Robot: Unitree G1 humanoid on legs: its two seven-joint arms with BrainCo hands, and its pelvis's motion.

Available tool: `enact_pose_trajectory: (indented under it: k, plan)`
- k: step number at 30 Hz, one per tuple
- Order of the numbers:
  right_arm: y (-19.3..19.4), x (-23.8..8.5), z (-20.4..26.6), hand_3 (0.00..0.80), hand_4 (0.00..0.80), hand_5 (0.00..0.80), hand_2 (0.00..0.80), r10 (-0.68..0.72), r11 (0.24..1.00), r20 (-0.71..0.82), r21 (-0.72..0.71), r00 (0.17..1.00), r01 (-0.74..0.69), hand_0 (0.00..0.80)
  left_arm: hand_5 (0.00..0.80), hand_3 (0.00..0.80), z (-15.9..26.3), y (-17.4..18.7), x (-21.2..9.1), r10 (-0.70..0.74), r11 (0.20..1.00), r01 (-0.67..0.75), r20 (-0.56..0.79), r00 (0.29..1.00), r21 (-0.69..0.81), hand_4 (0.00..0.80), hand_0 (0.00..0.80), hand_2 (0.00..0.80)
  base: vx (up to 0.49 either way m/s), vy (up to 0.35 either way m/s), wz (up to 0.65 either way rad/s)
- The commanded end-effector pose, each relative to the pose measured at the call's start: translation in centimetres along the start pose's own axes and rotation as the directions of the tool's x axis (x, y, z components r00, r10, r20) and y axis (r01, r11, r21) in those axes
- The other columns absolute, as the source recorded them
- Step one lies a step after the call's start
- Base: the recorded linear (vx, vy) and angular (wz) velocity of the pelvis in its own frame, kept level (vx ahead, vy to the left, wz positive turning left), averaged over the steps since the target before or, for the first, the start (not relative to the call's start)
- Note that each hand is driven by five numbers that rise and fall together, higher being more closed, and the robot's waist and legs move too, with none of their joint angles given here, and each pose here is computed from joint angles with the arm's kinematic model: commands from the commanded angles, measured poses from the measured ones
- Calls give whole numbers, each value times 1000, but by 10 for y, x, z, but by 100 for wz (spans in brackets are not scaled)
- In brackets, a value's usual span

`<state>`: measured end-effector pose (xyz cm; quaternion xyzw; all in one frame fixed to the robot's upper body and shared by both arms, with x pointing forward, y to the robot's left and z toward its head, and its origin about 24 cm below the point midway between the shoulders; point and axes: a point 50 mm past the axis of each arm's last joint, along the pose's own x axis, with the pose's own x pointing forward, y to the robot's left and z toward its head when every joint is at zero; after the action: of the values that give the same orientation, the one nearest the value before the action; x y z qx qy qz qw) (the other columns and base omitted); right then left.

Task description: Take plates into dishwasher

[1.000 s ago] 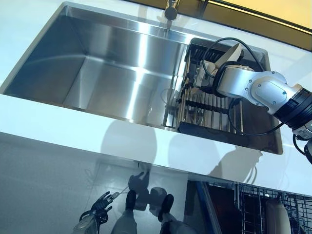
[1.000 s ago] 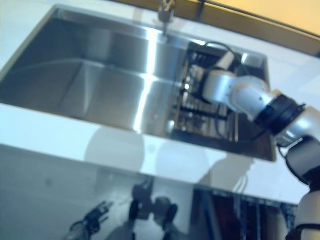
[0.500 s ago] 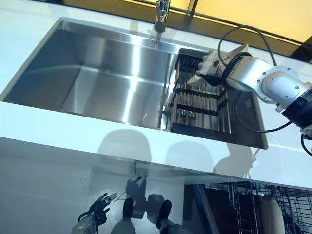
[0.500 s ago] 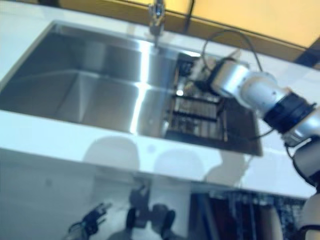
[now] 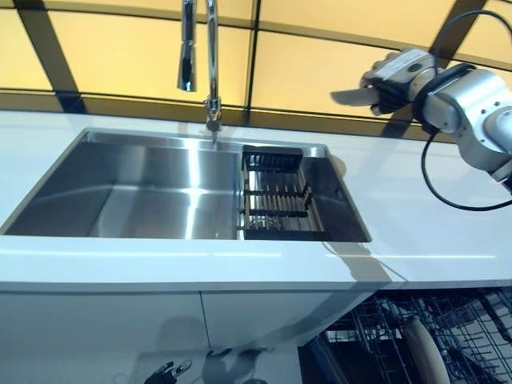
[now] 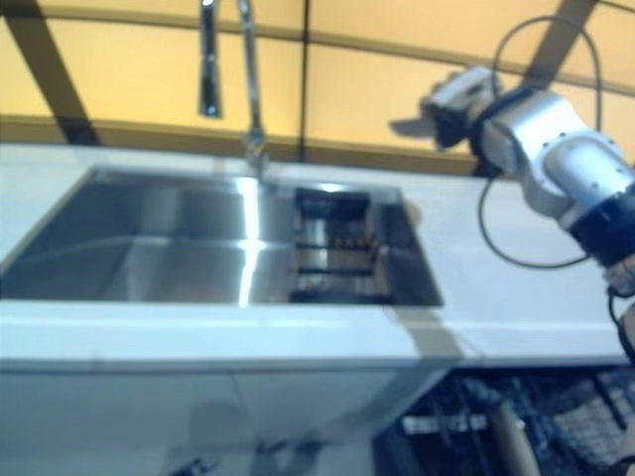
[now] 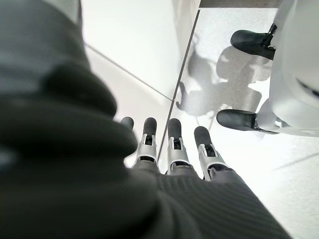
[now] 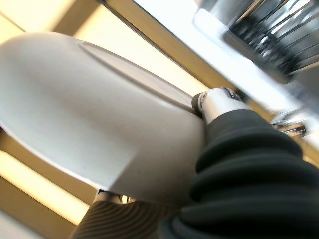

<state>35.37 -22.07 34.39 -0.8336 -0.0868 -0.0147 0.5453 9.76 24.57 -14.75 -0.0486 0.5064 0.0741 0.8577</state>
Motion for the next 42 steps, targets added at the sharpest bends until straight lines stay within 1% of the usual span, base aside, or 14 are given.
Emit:
enact_pose_trajectory:
  k: [1, 2, 4, 5, 8, 12, 14, 17, 21, 27, 35, 37, 41, 42]
  plan:
    - [-15, -18, -61, 800, 800, 800, 800, -74, 976, -226, 184, 971, 118, 800, 0, 0, 8, 0, 4, -26, 996, 26, -4, 1000, 89, 0, 0, 0, 27, -49, -21]
    - [-13, -20, -65, 800, 800, 800, 800, -66, 971, -235, 210, 970, 117, 800, 0, 0, 7, 0, 4, -24, 995, 24, -10, 1000, 96, 0, 0, 0, 28, -64, -21]
    - [0, -26, -79, 800, 800, 800, 800, -38, 937, -277, 323, 960, 131, 800, 0, 0, -1, 3, 3, 3, 990, 8, -73, 997, 142, 0, 0, 0, 20, -61, -12]
    - [2, -27, -82, 800, 800, 800, 800, -34, 928, -283, 348, 959, 135, 800, 0, 0, -3, 5, 2, 7, 989, 6, -86, 996, 145, 0, 0, 0, 14, -49, -16]
    - [19, -36, -97, 800, 800, 800, 800, 12, 869, -316, 473, 949, 146, 800, 0, 0, -10, 10, 1, 24, 986, -2, -126, 992, 168, 0, 0, 0, 33, -59, -20]
    - [41, -55, -117, 800, 800, 800, 800, 62, 808, -352, 567, 934, 160, 800, 0, 0, -14, 12, 0, 30, 983, -2, -147, 989, 185, 0, 0, 0, 39, -53, -13]
    - [49, -62, -124, 800, 800, 800, 800, 75, 790, -366, 589, 928, 168, 800, 0, 0, -15, 14, -1, 38, 981, -7, -154, 987, 195, 0, 0, 0, 20, -52, -9]
    - [56, -73, -132, 800, 800, 800, 800, 90, 743, -380, 641, 921, 192, 800, 0, 0, -16, 18, -2, 47, 977, -11, -165, 985, 213, 0, 0, 0, 19, -60, -16]
    - [66, -87, -140, 800, 800, 800, 800, 107, 735, -399, 649, 911, 198, 800, 0, 0, -14, 21, -3, 45, 975, -6, -168, 985, 222, 0, 0, 0, 3, -49, -17]
    - [85, -108, -148, 800, 800, 800, 800, 175, 717, -389, 680, 904, 154, 800, 0, 0, -8, 21, -1, 34, 979, -3, -148, 988, 202, 0, 0, 0, -8, -39, -15]
    - [108, -124, -153, 800, 800, 800, 800, 239, 678, -393, 722, 888, 137, 800, 0, 0, -4, 20, 0, 35, 982, -8, -135, 990, 191, 0, 0, 0, -1, -11, -8]
    - [118, -130, -152, 800, 800, 800, 800, 275, 651, -378, 750, 884, 118, 800, 0, 0, -1, 21, 0, 35, 982, -11, -129, 991, 188, 0, 0, 0, -6, -16, -5]
    - [129, -134, -147, 800, 800, 800, 800, 294, 627, -361, 772, 885, 107, 800, 0, 0, 4, 21, 1, 32, 982, -9, -118, 993, 191, 0, 0, 0, -17, -27, -7]
    - [134, -134, -145, 800, 800, 800, 800, 294, 610, -353, 785, 888, 110, 800, 0, 0, 7, 21, 2, 30, 981, -9, -109, 994, 191, 0, 0, 0, -28, -41, -5]
